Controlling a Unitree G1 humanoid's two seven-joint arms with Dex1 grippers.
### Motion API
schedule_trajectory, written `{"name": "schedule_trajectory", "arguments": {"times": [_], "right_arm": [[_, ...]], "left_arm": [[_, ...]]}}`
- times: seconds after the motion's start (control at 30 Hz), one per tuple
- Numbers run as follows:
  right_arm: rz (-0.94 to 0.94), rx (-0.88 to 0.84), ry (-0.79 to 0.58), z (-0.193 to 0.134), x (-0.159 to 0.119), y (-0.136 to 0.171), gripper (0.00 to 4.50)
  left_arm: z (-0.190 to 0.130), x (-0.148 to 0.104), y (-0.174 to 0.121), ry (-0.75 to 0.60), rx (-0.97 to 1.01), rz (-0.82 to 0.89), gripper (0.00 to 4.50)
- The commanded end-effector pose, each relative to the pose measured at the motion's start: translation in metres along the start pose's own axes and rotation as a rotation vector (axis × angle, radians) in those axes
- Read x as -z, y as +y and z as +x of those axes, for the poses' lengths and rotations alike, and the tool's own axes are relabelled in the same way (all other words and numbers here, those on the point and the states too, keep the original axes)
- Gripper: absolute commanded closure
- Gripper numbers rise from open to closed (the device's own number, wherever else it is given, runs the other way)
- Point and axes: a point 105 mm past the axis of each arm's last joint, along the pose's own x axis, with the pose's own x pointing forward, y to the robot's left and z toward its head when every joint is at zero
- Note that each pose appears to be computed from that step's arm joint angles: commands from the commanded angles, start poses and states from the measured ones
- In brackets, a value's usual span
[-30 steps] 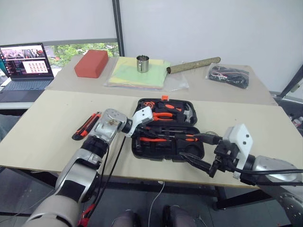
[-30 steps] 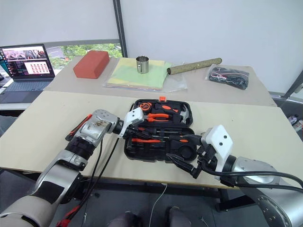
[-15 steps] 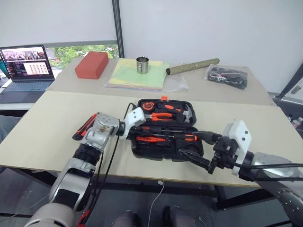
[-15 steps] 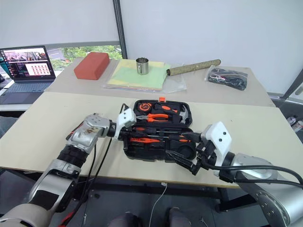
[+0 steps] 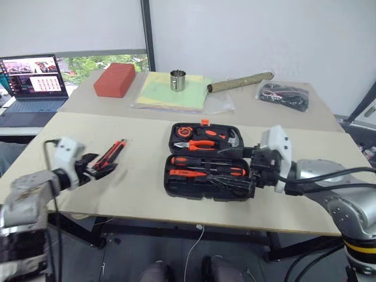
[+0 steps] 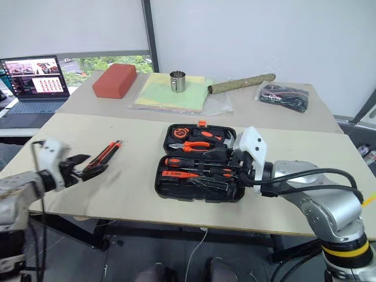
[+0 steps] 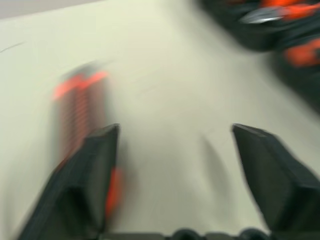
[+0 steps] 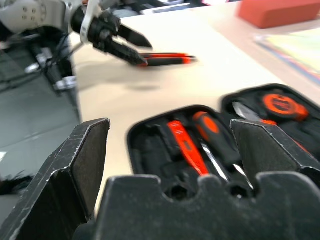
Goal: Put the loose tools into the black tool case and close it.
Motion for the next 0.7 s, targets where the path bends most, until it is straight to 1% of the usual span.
{"name": "schedule_trajectory", "arguments": {"times": [0.03,0.1,0.17,0.27,0.37,0.47,0.53,0.7], "right_arm": [[-0.057,-0.034,-0.028,0.003,-0.009,0.000,0.00],[-0.060,-0.043,-0.029,0.005,-0.009,0.000,0.00],[-0.061,-0.052,-0.032,0.006,-0.010,0.001,0.00],[-0.062,-0.059,-0.033,0.006,-0.010,0.003,0.00],[-0.066,-0.064,-0.034,0.007,-0.010,0.007,0.00],[-0.087,-0.057,-0.037,0.009,-0.011,0.009,0.00],[-0.096,-0.049,-0.038,0.010,-0.012,0.011,0.00],[-0.101,-0.022,-0.034,0.007,-0.010,0.012,0.00]], "left_arm": [[-0.012,-0.014,0.022,-0.031,-0.054,0.025,0.09],[-0.008,-0.017,0.027,-0.022,-0.048,0.037,0.09],[0.005,-0.018,0.029,0.013,-0.013,0.056,0.09],[0.023,-0.012,0.028,0.089,0.033,0.088,0.09],[0.039,-0.003,0.032,0.178,0.030,0.135,0.09],[0.054,0.008,0.030,0.245,0.041,0.081,0.09],[0.061,0.018,0.034,0.290,0.005,0.057,0.09],[0.068,0.031,0.032,0.331,0.005,0.011,0.09]]}}
